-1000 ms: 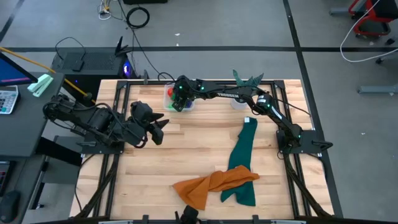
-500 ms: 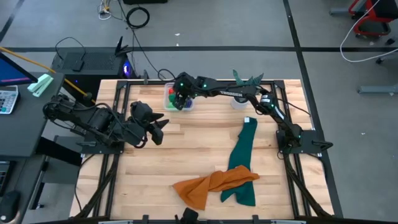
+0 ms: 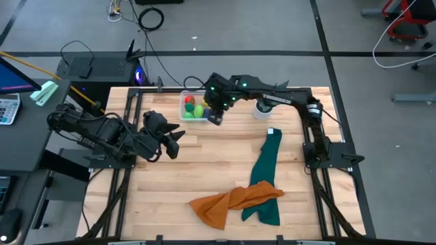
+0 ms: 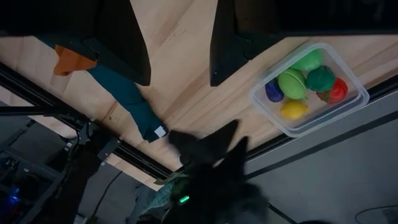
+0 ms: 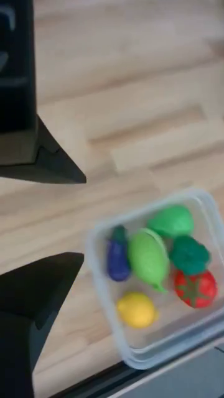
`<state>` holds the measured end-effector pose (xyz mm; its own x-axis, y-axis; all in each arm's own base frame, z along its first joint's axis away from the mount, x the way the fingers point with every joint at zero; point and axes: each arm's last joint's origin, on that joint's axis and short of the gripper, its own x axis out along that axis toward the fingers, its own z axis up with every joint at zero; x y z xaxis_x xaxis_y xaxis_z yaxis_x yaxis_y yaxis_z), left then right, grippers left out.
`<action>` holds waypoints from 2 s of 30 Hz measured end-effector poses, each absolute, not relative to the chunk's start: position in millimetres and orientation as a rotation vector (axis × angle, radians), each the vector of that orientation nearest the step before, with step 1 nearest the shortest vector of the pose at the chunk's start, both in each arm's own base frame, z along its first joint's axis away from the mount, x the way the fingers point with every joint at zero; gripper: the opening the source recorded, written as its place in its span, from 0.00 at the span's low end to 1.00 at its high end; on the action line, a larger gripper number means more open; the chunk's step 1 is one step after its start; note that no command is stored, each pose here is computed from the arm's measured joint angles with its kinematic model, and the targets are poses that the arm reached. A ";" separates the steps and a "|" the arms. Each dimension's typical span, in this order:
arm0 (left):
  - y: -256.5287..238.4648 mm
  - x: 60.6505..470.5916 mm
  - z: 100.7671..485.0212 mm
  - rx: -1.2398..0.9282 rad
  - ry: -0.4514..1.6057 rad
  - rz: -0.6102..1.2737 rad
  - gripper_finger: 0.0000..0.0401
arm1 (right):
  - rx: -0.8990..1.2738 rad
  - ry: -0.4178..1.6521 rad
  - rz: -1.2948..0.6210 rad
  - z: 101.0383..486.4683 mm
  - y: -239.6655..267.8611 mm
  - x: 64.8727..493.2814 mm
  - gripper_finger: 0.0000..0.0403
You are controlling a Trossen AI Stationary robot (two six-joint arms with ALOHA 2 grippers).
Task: Pick and placing Produce into tupperware
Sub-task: Return to Home Position
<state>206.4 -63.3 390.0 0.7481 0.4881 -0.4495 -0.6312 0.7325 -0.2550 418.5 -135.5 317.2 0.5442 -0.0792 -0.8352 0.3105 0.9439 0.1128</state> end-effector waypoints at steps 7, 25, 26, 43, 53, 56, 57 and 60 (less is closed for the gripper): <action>-63.1 206.6 390.2 -0.406 0.369 0.630 0.43 | 0.204 0.987 -0.110 363.3 -97.7 383.3 0.28; -63.0 208.3 392.2 -0.401 0.353 0.621 0.43 | 0.281 0.788 0.056 376.2 -20.9 265.2 0.10; -62.2 208.7 392.5 -0.396 0.352 0.622 0.43 | 0.291 0.769 0.058 374.5 -18.3 257.2 0.10; -43.5 227.1 400.3 -0.394 0.254 0.670 0.43 | 0.416 0.349 0.127 351.3 4.5 146.0 0.00; -38.1 256.9 380.3 -0.369 0.328 0.701 0.43 | 0.405 0.147 0.135 322.3 3.6 124.2 0.00; -37.5 270.9 371.5 -0.377 0.352 0.692 0.43 | 0.412 0.084 0.147 313.8 3.6 121.0 0.00; -38.0 275.0 368.7 -0.377 0.357 0.690 0.43 | 0.418 0.066 0.151 310.9 3.7 119.8 0.00; -38.0 284.9 363.2 -0.383 0.355 0.691 0.43 | 0.443 0.027 0.160 300.6 3.7 115.7 0.00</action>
<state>284.9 -38.0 363.2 0.7166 0.5440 -0.4366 -0.6717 0.7069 -0.2216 115.7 3.7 300.6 0.9871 0.1599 0.0088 -0.1482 0.8912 0.4287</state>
